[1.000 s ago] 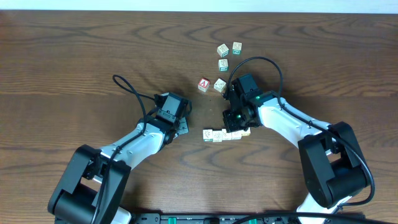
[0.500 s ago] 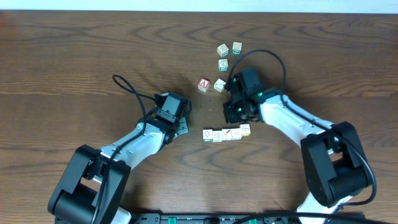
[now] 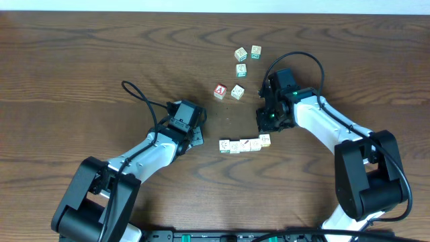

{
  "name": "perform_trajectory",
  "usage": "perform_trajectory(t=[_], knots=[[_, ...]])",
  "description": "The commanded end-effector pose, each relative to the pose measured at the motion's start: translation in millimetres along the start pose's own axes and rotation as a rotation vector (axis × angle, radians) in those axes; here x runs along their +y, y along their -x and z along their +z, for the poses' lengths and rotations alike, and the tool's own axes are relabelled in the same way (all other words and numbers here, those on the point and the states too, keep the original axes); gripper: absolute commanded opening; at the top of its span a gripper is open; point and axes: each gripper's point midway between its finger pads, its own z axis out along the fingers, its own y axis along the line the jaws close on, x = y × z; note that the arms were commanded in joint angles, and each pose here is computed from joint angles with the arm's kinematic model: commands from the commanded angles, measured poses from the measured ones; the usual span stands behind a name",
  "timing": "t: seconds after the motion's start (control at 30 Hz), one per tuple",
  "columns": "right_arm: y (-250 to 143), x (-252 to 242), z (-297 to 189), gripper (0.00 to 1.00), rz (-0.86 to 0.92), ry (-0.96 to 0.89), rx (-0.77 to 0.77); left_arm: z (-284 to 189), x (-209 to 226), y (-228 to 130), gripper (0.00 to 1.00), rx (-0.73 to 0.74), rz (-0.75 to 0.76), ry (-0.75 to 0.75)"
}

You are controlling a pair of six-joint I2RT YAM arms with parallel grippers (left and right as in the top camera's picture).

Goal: Lift 5 blocks

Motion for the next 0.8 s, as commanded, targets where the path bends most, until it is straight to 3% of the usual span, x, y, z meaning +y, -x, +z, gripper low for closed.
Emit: perform_trajectory(t=[0.0, 0.77], knots=[[2.4, -6.7, -1.4, 0.01, -0.009, -0.036, -0.001, 5.4, 7.4, -16.5, 0.08, 0.064, 0.019, 0.014], [-13.5, -9.2, -1.7, 0.01, 0.001, -0.046, 0.062, 5.4, 8.0, -17.2, 0.07, 0.067, 0.019, 0.017]])
